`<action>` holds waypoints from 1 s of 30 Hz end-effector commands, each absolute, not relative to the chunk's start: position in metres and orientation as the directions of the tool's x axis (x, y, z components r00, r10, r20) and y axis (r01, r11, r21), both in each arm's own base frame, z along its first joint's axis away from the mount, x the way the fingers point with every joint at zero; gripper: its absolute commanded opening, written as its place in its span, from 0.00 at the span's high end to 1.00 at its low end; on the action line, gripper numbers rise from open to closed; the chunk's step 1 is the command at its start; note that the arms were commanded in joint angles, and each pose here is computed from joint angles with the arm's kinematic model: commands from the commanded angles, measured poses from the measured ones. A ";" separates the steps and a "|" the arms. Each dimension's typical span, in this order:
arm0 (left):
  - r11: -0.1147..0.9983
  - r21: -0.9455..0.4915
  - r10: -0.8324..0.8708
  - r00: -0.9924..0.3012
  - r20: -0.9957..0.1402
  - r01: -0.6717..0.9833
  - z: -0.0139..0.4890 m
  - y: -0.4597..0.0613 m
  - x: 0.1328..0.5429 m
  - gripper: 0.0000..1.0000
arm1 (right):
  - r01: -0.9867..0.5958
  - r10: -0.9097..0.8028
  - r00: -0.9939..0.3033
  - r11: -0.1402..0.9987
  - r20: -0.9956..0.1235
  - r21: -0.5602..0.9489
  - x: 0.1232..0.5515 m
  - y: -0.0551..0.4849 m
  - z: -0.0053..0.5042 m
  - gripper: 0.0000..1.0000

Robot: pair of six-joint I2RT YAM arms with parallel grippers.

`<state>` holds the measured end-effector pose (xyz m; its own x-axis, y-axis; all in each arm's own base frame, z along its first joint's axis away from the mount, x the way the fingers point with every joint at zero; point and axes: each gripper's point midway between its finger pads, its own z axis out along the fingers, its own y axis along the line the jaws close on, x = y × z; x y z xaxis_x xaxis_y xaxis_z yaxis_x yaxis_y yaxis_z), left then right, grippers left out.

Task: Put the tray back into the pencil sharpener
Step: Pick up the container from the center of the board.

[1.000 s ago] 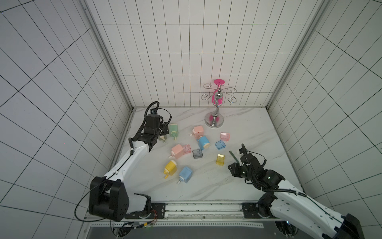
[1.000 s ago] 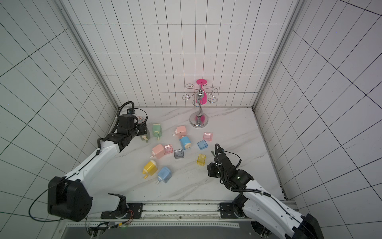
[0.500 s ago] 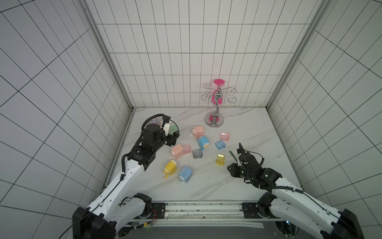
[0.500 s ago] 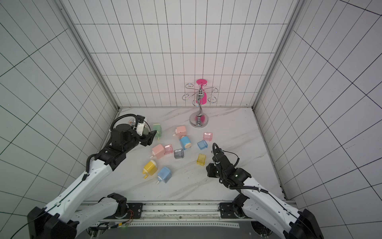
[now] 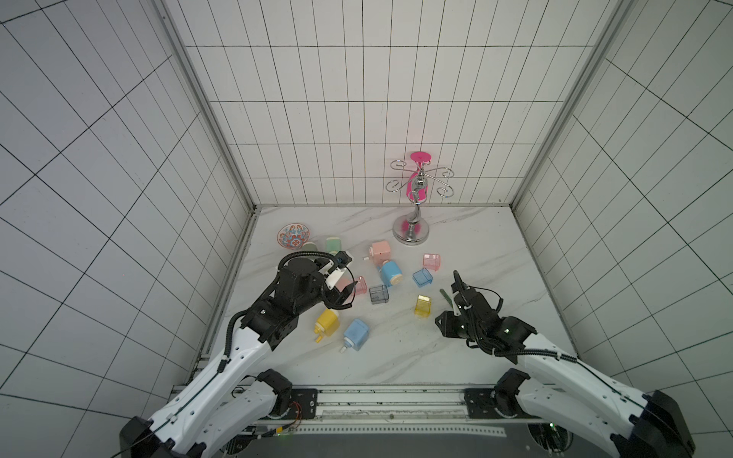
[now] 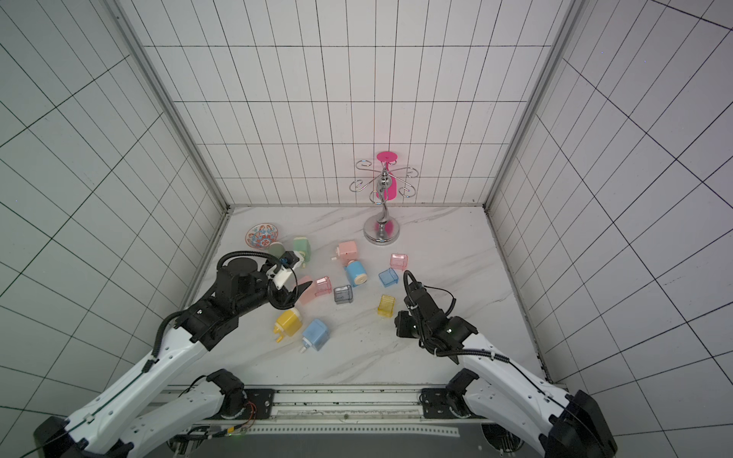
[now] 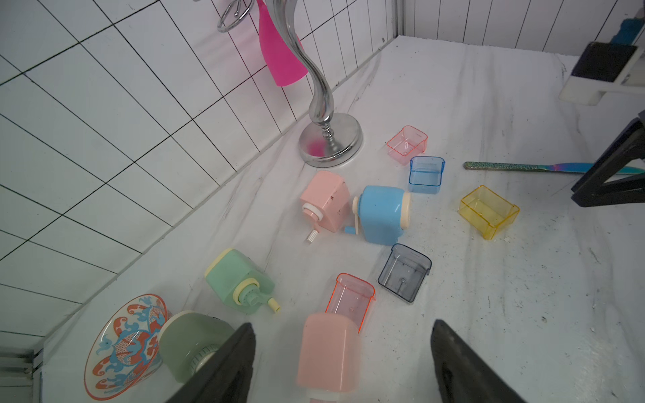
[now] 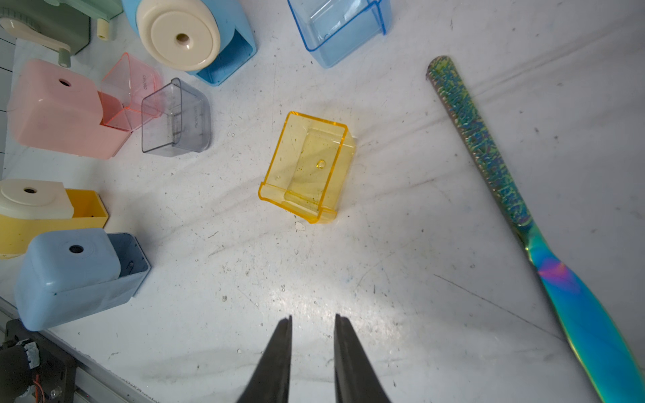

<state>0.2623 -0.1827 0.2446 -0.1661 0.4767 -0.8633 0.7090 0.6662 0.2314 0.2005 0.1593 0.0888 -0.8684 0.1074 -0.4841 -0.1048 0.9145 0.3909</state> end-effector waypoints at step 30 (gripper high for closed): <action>0.784 0.091 0.347 -0.312 -0.885 0.614 0.242 -0.194 0.282 0.21 | -0.267 -0.044 -0.853 0.894 -0.520 0.361 0.242 0.250 0.113 0.73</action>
